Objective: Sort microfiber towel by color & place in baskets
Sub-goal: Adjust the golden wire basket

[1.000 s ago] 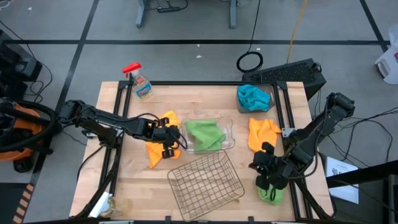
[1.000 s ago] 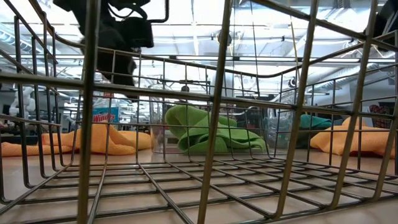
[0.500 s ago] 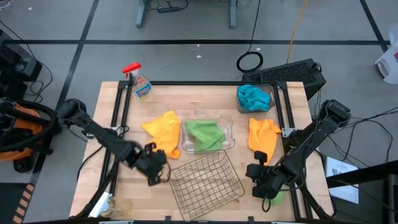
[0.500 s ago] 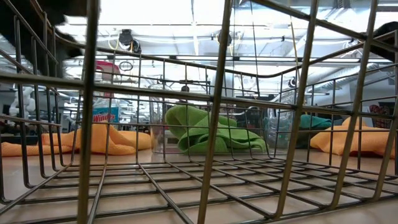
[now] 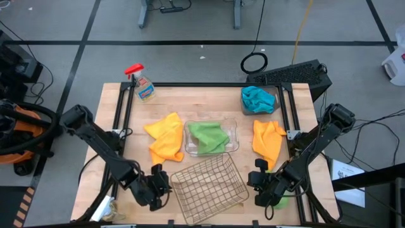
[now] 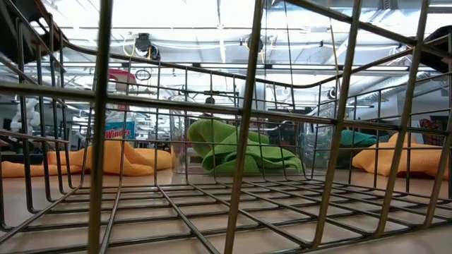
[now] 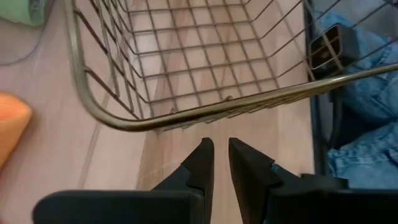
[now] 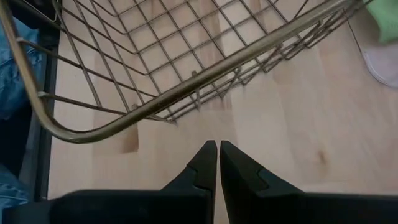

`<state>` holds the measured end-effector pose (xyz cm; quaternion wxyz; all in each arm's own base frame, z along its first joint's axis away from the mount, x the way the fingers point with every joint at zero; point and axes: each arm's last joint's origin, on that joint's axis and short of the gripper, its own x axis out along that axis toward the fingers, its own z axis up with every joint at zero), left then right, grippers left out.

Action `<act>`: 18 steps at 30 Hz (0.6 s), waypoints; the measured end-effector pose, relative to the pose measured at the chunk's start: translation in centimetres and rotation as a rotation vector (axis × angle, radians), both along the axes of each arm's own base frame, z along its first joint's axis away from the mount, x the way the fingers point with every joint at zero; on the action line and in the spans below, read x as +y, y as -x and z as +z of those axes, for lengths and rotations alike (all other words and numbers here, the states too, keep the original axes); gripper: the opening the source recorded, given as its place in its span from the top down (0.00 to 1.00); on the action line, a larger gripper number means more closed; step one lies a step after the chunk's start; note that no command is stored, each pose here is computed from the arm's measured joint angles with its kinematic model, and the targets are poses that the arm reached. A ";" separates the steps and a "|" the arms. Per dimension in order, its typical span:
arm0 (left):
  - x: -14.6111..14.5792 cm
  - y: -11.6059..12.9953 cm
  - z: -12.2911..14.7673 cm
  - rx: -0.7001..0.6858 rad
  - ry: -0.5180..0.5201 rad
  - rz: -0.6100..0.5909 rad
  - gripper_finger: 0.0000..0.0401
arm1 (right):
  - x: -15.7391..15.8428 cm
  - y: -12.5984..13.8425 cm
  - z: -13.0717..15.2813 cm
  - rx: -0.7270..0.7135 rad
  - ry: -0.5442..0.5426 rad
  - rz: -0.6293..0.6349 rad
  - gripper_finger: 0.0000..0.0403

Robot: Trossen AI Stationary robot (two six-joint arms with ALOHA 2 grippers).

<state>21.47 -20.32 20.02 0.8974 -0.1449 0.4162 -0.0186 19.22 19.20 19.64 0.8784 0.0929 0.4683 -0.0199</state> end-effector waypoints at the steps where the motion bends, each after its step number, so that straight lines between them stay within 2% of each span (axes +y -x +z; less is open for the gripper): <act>1: -0.1 -0.1 -0.3 0.001 -0.002 0.001 0.87 | 0.0 0.0 0.0 -0.001 -0.002 -0.001 0.97; 7: 0.0 -0.8 -1.5 0.017 -0.046 0.029 0.87 | 0.3 -0.2 0.2 -0.029 -0.030 0.002 0.97; 18: 0.5 -1.2 -1.5 -0.008 -0.091 0.050 0.86 | 0.5 -0.4 0.3 -0.037 -0.059 0.010 0.97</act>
